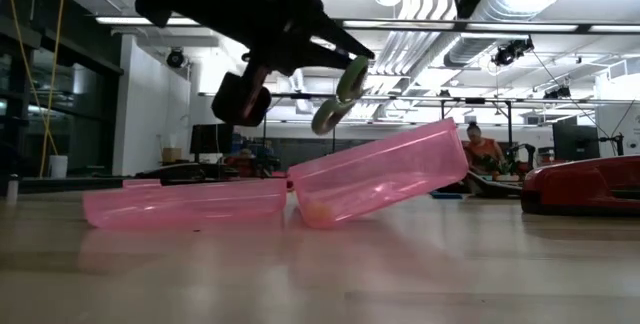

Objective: Pack school essentials
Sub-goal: Put the green scissors into the pink supply box

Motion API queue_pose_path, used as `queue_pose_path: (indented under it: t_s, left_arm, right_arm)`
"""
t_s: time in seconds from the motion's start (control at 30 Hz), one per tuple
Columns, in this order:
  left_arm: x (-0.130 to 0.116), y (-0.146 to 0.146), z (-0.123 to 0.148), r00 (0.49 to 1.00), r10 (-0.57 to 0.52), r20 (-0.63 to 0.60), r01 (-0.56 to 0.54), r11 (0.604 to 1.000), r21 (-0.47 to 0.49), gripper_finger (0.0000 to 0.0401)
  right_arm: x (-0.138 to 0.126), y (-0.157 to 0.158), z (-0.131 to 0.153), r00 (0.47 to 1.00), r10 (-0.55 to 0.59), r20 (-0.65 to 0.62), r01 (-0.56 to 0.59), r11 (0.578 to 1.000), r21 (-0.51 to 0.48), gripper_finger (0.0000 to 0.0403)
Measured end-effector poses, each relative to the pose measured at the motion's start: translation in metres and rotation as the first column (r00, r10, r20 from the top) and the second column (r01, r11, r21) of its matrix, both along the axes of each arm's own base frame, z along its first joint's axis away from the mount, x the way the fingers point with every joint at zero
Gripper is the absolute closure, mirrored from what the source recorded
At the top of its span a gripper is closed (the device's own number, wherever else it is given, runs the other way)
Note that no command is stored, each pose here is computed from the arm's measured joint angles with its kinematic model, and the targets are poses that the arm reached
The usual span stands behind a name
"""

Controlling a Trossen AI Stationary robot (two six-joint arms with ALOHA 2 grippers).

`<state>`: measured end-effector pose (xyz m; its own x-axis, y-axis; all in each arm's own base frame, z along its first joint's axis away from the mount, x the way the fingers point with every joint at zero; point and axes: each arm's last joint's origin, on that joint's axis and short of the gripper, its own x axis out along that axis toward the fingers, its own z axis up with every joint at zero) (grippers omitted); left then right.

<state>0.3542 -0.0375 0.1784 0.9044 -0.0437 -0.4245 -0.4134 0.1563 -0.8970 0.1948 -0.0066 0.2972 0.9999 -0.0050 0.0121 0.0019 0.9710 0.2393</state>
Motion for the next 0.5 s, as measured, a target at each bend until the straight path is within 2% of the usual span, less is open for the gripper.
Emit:
queue_pose_path:
  t_s: [0.1,0.27,0.5]
  left_arm:
    - [0.006,-0.001,-0.002,1.000,-0.020,-0.005,0.020,1.000,-0.019,0.0401]
    - [0.008,-0.008,-0.024,0.995,-0.022,-0.097,0.016,0.998,-0.068,0.0401]
    - [0.009,-0.007,-0.026,0.995,0.010,-0.101,-0.019,0.995,-0.095,0.0401]
  right_arm:
    - [0.000,0.000,-0.001,1.000,0.000,-0.008,0.000,1.000,0.000,0.0402]
    - [0.000,0.000,-0.001,1.000,0.000,-0.011,0.000,1.000,-0.015,0.0402]
    - [0.000,0.000,-0.001,1.000,0.000,-0.012,0.000,1.000,-0.015,0.0402]
